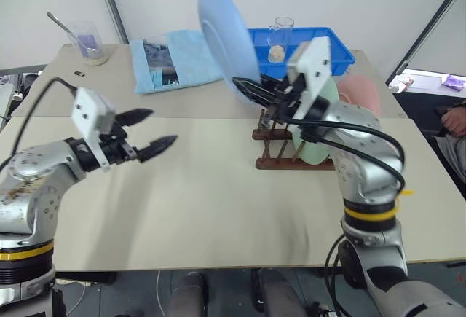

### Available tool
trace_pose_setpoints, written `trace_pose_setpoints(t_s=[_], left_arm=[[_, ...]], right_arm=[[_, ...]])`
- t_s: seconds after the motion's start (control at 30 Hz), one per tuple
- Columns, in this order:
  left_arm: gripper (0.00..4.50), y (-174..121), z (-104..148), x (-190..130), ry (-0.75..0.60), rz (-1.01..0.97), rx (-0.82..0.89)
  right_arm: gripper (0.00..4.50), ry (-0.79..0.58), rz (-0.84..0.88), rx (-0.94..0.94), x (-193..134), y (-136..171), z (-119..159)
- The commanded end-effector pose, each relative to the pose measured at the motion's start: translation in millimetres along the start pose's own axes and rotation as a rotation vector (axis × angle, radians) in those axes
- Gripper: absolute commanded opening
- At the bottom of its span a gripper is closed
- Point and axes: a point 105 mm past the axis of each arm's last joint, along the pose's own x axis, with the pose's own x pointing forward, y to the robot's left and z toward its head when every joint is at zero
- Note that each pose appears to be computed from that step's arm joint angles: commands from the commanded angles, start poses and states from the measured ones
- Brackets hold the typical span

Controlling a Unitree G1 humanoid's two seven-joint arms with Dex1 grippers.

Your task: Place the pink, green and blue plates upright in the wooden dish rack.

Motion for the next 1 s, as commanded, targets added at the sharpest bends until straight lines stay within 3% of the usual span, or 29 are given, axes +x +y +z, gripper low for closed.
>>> trace_pose_setpoints(t_s=[0.03,0.17,0.5,1.0], left_arm=[[4.42,-18.7,14.1,10.1,-0.052,-0.100,0.085],[4.42,-34.5,18.2,21.6,-0.088,-0.213,0.107],[4.42,-45.9,24.2,39.5,-0.130,-0.362,0.146],[4.42,-44.9,31.9,45.1,-0.177,-0.384,0.156]], right_arm=[[0.00,-0.071,-0.071,0.041,-16.2,3.9,26.3],[0.00,-0.055,-0.175,0.081,-35.3,-2.0,26.6],[0.00,-0.006,-0.285,0.228,-47.7,-1.6,6.8],[0.00,0.069,-0.348,0.355,-54.2,-7.2,-16.1]])
